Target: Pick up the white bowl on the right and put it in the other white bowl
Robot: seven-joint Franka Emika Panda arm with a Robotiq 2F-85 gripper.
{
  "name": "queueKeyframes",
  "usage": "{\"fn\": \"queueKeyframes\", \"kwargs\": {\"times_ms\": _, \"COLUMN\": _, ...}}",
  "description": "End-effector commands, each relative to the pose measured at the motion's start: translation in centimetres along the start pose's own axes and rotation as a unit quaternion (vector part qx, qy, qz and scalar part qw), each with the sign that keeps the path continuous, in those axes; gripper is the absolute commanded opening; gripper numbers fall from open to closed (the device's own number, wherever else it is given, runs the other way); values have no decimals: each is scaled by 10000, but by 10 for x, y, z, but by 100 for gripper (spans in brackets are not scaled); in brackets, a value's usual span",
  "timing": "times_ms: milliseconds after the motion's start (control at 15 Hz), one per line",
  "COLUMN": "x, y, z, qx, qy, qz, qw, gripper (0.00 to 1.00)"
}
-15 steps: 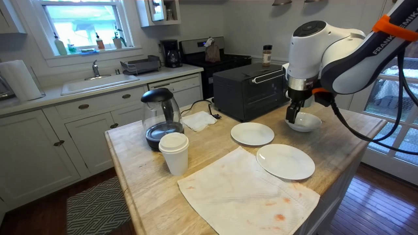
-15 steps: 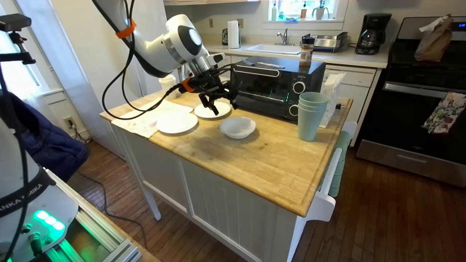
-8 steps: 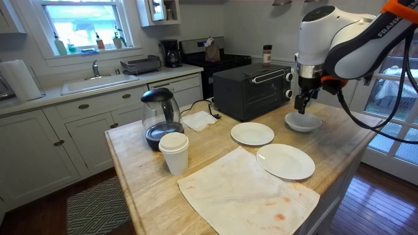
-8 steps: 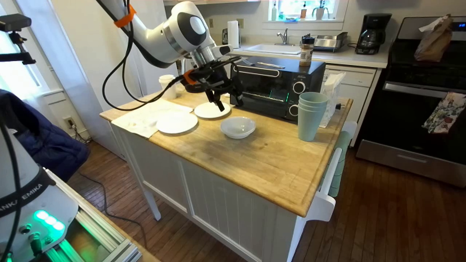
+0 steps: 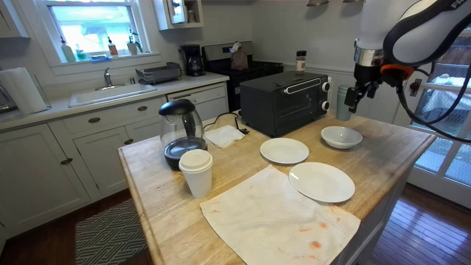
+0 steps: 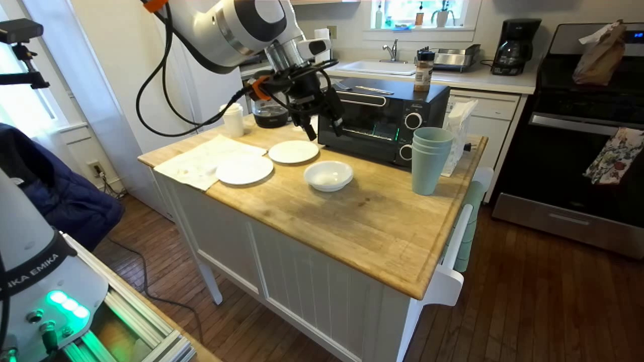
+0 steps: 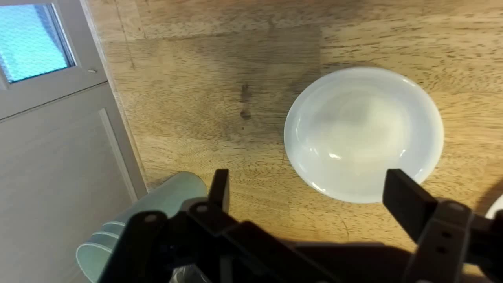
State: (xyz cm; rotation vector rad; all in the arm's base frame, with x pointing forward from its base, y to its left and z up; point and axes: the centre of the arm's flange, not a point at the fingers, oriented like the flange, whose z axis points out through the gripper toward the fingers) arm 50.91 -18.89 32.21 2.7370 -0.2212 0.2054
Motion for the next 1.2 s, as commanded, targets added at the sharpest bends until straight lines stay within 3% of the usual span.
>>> {"fn": "queueKeyframes", "kwargs": {"times_ms": 0, "x": -14, "y": 17, "z": -22, "qx": 379, "qy": -210, "qz": 188, "qw": 9989, "gripper": 100}}
{"fn": "queueKeyframes", "kwargs": {"times_ms": 400, "x": -26, "y": 37, "z": -42, "qx": 698, "qy": -515, "qz": 548, "qw": 9947, "gripper": 100}}
{"fn": "queueKeyframes", "kwargs": {"times_ms": 1133, "x": -25, "y": 54, "z": -49, "qx": 596, "qy": -455, "qz": 783, "qw": 9941, "gripper": 100}}
